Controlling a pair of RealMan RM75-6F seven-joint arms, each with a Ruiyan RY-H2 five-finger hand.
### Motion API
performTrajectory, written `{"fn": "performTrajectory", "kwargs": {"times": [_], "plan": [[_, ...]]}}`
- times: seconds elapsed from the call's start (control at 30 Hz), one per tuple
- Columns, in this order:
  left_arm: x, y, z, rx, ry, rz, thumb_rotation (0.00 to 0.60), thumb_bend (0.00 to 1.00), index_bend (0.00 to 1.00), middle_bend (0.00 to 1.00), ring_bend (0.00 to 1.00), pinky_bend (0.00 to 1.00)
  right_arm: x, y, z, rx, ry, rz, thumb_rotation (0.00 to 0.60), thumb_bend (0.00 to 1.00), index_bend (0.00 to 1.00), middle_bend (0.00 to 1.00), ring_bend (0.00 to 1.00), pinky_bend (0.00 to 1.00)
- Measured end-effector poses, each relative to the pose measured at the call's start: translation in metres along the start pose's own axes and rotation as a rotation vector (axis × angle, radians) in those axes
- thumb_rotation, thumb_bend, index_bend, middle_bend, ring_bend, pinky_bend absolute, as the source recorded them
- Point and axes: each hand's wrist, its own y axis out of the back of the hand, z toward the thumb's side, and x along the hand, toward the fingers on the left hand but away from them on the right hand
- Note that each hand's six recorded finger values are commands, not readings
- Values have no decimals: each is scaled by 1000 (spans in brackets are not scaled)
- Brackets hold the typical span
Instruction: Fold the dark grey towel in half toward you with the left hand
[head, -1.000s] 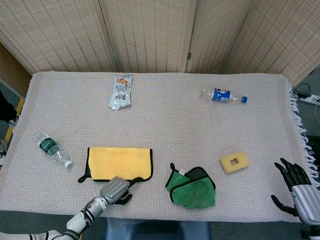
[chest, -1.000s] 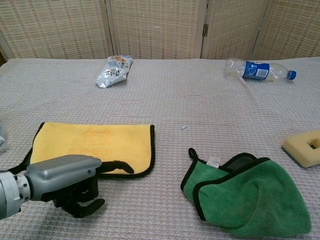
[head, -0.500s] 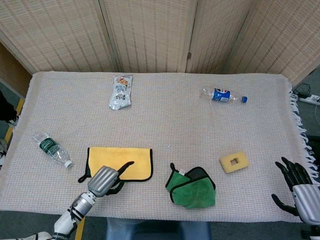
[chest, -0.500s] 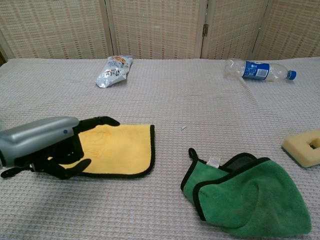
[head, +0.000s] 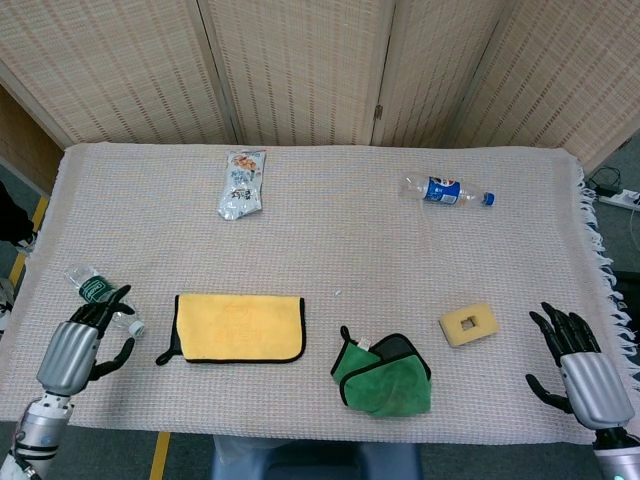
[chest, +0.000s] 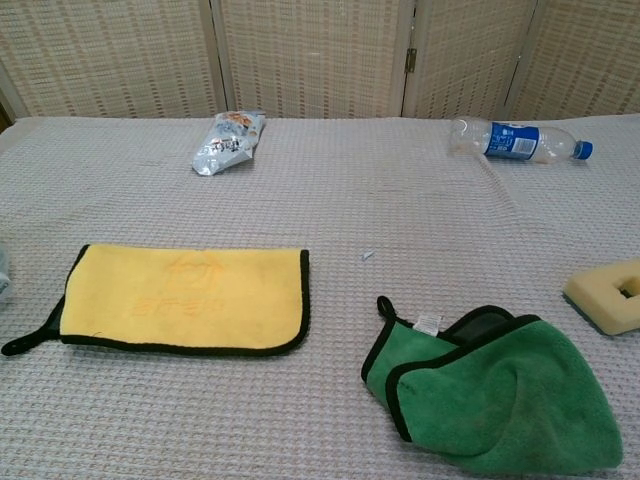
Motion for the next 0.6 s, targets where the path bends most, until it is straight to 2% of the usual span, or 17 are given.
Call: {"fn": "performTrajectory", "kwargs": {"times": [0.17, 0.3, 0.43, 0.6], "plan": [[-26, -17, -15, -9, 36, -125, 600, 395, 70, 283, 179, 129, -5, -4, 5, 10, 9, 9, 600, 348, 0, 0, 0, 0], [-31, -28, -18, 46, 42, -187, 600, 377, 51, 234, 137, 85, -4, -4, 6, 16, 14, 12, 600, 347, 0, 0, 0, 0], [-33, -30, -19, 104, 53, -192, 600, 377, 35, 205, 114, 66, -3, -1, 4, 21, 7, -6, 600, 347, 0, 0, 0, 0], [-36, -20, -17, 137, 64, -122, 600, 377, 34, 203, 121, 65, -2, 2, 4, 21, 3, -25, 600, 347, 0, 0, 0, 0]]}}
